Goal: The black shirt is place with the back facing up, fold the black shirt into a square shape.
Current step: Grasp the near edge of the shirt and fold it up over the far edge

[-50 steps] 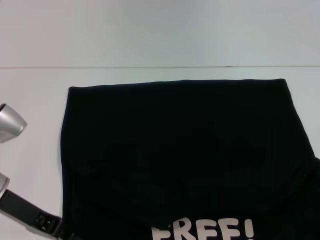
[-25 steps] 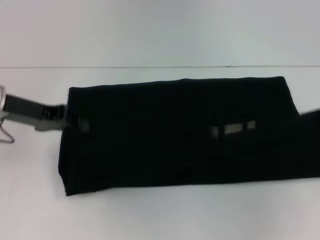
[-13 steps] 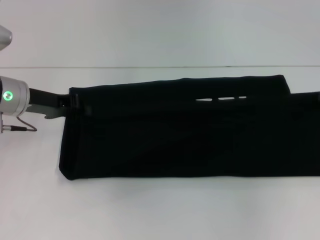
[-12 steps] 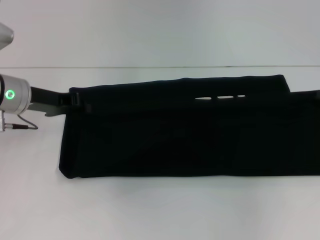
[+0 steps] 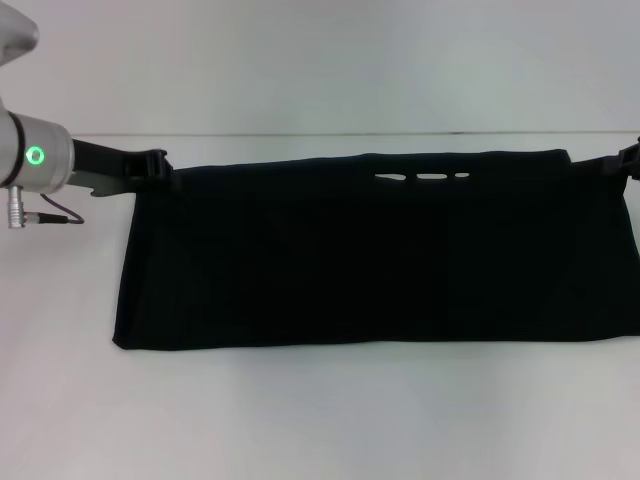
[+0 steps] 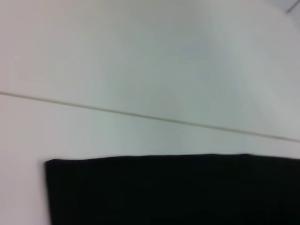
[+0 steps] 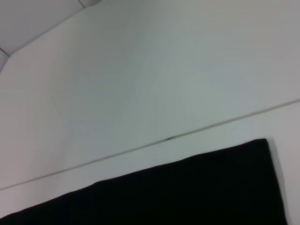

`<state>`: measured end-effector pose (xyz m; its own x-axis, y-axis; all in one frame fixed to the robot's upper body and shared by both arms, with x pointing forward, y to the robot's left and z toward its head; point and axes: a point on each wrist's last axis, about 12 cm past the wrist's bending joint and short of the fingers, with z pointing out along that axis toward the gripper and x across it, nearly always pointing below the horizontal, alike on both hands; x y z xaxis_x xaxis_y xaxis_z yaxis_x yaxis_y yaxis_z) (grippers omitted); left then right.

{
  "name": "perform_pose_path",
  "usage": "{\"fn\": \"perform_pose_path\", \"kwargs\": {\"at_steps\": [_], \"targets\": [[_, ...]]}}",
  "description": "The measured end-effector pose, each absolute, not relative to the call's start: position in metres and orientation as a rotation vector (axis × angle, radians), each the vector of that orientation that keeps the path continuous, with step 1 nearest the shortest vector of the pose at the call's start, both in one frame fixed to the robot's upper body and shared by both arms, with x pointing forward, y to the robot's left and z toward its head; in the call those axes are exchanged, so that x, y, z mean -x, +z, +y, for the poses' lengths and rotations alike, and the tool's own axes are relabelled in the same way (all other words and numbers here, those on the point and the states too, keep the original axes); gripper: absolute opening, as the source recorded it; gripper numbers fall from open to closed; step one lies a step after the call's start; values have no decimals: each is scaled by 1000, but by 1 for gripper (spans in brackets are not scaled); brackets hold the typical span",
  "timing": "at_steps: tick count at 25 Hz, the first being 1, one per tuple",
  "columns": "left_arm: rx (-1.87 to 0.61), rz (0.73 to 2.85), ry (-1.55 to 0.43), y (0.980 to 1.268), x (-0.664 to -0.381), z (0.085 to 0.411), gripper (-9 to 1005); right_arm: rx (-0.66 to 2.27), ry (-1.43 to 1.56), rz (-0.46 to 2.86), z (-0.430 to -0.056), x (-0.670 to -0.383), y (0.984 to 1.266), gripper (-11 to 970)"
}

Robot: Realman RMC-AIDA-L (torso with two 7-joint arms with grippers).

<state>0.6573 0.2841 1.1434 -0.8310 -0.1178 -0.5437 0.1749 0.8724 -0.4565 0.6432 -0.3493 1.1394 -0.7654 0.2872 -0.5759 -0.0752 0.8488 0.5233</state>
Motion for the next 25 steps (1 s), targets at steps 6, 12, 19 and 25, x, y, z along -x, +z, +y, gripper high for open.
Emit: {"fn": "perform_pose_path", "kwargs": {"at_steps": [6, 12, 19, 25], "targets": [[-10, 2441, -591, 1138, -661, 286, 3, -175, 640, 2317, -341, -650, 1134, 58], [23, 2389, -580, 1145, -669, 285, 2, -198, 553, 2253, -331, -665, 1136, 58], [62, 2358, -534, 1136, -679, 273, 2, -187, 423, 2251, -306, -680, 1118, 58], [89, 2332, -498, 1130, -680, 269, 3, -160, 319, 2243, -291, -684, 1107, 57]]}}
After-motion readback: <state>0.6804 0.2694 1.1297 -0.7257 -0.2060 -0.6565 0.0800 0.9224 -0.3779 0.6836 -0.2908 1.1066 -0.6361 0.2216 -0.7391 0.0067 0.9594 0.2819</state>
